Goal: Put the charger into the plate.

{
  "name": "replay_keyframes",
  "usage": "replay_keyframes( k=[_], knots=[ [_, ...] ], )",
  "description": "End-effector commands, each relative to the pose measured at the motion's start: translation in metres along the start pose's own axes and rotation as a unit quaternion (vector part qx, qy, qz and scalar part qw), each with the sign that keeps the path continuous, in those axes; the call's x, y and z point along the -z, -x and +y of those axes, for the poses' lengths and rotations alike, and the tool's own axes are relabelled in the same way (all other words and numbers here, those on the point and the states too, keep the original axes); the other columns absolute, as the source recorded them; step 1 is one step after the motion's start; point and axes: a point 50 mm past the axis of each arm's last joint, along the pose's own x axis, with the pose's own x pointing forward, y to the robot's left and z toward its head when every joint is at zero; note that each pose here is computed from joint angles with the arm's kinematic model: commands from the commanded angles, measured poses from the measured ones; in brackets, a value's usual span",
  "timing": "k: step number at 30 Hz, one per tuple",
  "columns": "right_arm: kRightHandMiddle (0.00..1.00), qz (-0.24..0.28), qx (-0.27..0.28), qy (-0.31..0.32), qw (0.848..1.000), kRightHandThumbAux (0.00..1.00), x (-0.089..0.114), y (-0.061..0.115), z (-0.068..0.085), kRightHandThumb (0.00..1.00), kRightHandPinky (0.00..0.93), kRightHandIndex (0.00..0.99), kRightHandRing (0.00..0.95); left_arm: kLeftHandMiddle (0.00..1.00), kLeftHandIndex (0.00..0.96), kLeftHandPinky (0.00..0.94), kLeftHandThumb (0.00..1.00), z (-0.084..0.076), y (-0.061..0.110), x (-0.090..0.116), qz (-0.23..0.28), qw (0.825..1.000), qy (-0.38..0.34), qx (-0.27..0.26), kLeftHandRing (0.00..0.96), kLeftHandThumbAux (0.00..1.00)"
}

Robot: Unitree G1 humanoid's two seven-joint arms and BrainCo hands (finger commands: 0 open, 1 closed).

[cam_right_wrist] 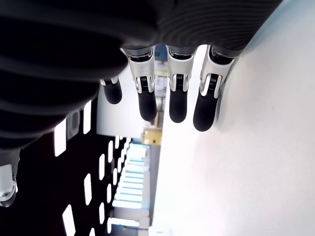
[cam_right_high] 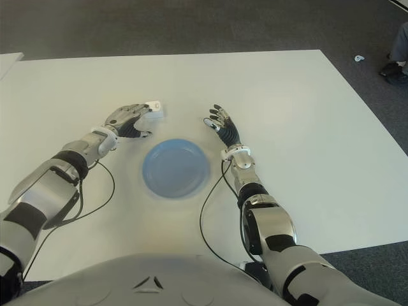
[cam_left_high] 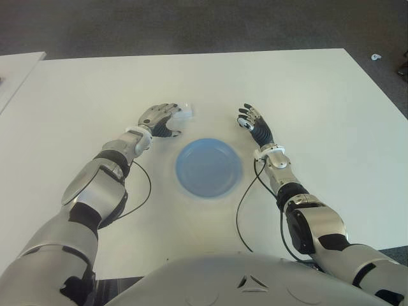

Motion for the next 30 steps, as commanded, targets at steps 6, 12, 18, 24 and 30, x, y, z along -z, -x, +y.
replay_keyframes(
  k=[6, 12, 18, 24, 30],
  knots=[
    [0.169, 0.106, -0.017, -0.015, 0.994, 0.468, 0.045, 0.028, 0.010, 0.000, 0.113, 0.030, 0.149, 0.000, 0.000, 0.000, 0.000, -0.032, 0.015, 0.007, 0.033, 0.995, 0.032, 0.086, 0.000, 0.469],
    [0.174, 0.104, -0.017, -0.015, 0.994, 0.470, 0.045, 0.028, 0.010, 0.000, 0.120, 0.032, 0.155, 0.000, 0.000, 0.017, 0.000, -0.036, 0.018, 0.008, 0.033, 0.994, 0.038, 0.095, 0.000, 0.465],
    [0.179, 0.103, -0.019, -0.015, 0.994, 0.471, 0.044, 0.028, 0.010, 0.000, 0.126, 0.031, 0.161, 0.000, 0.000, 0.043, 0.000, -0.034, 0.020, 0.011, 0.014, 0.993, 0.041, 0.110, 0.000, 0.455],
    [0.184, 0.103, -0.020, -0.016, 0.994, 0.466, 0.044, 0.028, 0.010, 0.000, 0.131, 0.032, 0.167, 0.000, 0.000, 0.042, 0.000, -0.033, 0.024, 0.013, -0.011, 0.992, 0.006, 0.122, 0.000, 0.457],
    [0.187, 0.101, -0.019, -0.016, 0.995, 0.451, 0.044, 0.028, 0.010, 0.000, 0.123, 0.037, 0.169, 0.000, 0.000, 0.011, 0.000, -0.032, 0.032, 0.019, -0.055, 0.989, -0.054, 0.124, 0.000, 0.446]
  ],
)
